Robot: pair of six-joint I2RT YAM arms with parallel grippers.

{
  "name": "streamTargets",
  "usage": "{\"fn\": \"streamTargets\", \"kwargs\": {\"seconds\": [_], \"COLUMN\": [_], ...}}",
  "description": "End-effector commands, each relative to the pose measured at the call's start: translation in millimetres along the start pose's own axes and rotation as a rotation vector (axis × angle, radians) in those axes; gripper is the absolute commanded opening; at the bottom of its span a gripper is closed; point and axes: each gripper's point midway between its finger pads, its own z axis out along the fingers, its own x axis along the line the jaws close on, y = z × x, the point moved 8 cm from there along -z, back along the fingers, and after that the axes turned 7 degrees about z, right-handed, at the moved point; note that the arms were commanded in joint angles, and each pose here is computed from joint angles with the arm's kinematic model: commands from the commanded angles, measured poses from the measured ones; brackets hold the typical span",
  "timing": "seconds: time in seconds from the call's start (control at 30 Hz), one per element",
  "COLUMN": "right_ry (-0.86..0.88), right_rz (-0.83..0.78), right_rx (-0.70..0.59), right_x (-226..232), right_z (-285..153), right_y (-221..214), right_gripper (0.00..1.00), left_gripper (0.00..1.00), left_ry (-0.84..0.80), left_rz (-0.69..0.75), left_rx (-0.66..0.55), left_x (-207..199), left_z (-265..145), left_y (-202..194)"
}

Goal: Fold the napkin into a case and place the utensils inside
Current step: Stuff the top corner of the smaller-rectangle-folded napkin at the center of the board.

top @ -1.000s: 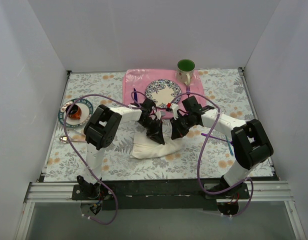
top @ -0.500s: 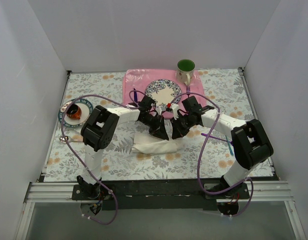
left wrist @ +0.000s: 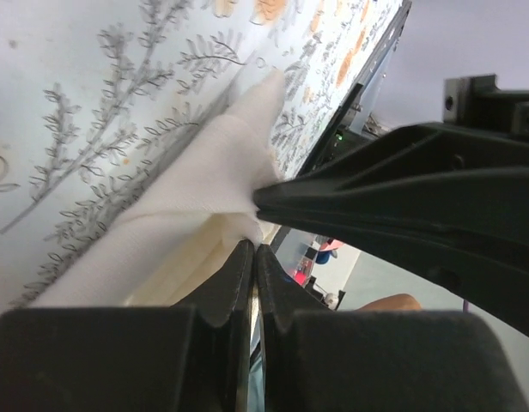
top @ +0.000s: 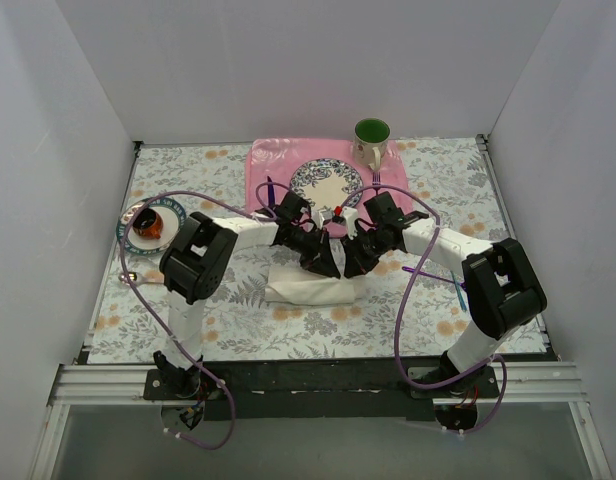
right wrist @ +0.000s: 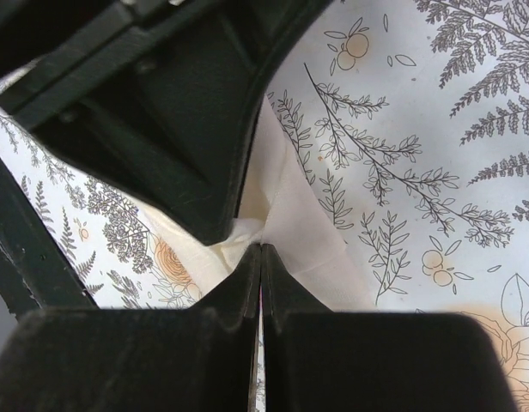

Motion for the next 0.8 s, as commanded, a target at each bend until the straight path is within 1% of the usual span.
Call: {"fn": "streamTargets", "kwargs": {"seconds": [0.0, 0.07, 0.27, 0.4, 0.53, 0.6, 0.7, 0.73, 0.77], "right_ry": [0.055, 0.063, 0.079, 0.089, 0.091, 0.092, 0.065, 0.057, 0.035], "right_rz": [-0.006, -0.003, -0.012, -0.014, -0.021, -0.022, -0.012, -0.008, -0.003], "right_rx": [-0.009, -0.011, -0.026, -0.032, -0.022, -0.001, 0.028, 0.031, 0.036], "right_x": [9.3, 10.6, 14.0, 14.9, 14.2, 12.0, 4.0, 2.7, -0.4], "right_z": [-2.6, -3.3, -7.8, -9.3, -8.6, -5.9, 1.1, 2.2, 4.7], "right_y": [-0.5, -0.3, 3.9, 4.6, 1.8, -3.1, -10.7, -11.6, -13.1], "right_gripper": [0.01, 0.01, 0.01, 0.01, 0.01, 0.01, 0.01, 0.01, 0.01], "left_gripper": [0.0, 0.0, 0.0, 0.0, 0.0, 0.0, 0.0, 0.0, 0.0], "left_ry": [0.018, 0.047, 0.157, 0.199, 0.204, 0.177, 0.071, 0.026, 0.004], "left_rz": [-0.03, -0.076, -0.136, -0.15, -0.171, -0.17, -0.128, -0.072, -0.051], "left_rx": [-0.024, -0.009, 0.004, 0.002, -0.001, -0.002, -0.027, -0.066, -0.085], "left_x": [17.2, 29.4, 53.5, 59.7, 63.6, 60.2, 36.1, 20.6, 12.0], "left_z": [7.3, 13.1, 20.0, 20.4, 18.6, 15.3, 5.9, -0.6, -4.7], "left_y": [3.0, 0.7, -2.7, -3.3, -3.3, -1.2, 4.8, 7.1, 8.0]}}
